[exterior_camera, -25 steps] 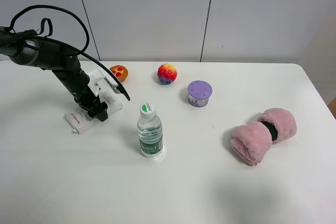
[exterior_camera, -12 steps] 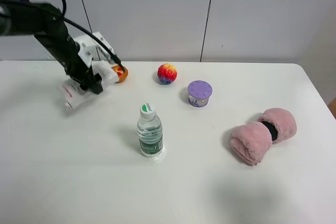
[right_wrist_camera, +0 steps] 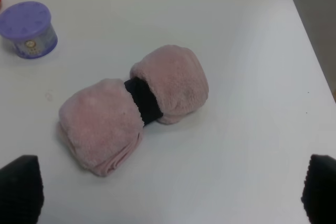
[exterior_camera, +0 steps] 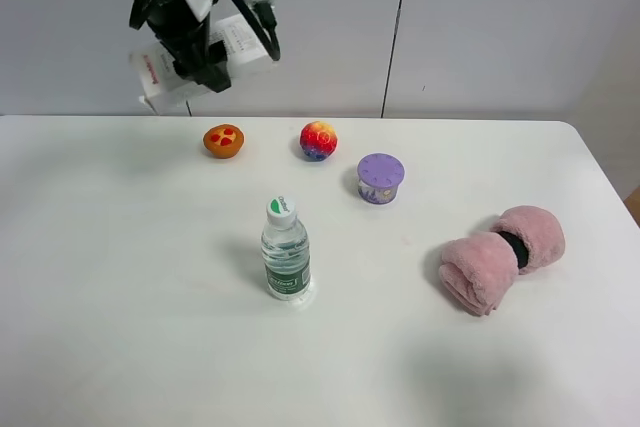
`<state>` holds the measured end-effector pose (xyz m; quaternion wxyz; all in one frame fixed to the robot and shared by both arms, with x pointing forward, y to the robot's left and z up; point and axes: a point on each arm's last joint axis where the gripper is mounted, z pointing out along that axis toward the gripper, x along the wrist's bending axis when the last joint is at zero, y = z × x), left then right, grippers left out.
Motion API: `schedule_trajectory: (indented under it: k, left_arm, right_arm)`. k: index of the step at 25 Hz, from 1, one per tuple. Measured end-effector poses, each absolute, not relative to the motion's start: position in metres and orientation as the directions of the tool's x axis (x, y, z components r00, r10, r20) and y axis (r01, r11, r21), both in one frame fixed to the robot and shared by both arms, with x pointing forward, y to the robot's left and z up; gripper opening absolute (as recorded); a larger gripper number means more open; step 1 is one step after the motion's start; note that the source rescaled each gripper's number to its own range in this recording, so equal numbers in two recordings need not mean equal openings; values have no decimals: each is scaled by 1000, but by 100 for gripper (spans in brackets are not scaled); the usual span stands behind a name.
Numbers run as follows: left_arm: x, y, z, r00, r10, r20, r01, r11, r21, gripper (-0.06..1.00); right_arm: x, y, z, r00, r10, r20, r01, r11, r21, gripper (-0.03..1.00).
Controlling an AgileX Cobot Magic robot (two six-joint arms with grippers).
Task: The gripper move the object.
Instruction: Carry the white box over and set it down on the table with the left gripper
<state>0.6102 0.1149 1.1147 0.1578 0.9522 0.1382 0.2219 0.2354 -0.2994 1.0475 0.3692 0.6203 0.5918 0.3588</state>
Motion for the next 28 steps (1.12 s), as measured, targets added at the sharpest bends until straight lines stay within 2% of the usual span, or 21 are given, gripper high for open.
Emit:
schedule_trajectory:
  k: [4,10,17,23,26,28]
  left_arm:
    - [596,81,1116,886,151,438,-1,-944,329,1]
    - [570,25,1093,884,-142,444,-269,-933,237,1]
    - [545,-27,1064,847,-312,431,-438,-869,232,1]
    - [532,-49,1053,849,-327,415,-464,-836,291,1]
    - [531,-57,1046,897,-240,372,-383,-843,379,1]
    - [531,-63,1043,940,-117,319,-261,-850,458,1]
  right_arm:
    - [235,-299,1048,42,999,8,469,-27,883,100]
    - [235,-299,1048,42,999,8,469,-27,883,100]
    - [235,-299,1048,42,999,8,469,-27,883,100]
    - [235,-299,1048,42,999,8,469,-27,883,100]
    - [235,-299,1048,42,999,8,469,-27,883,100]
    - [235,-299,1048,42,999,8,469,-27,883,100]
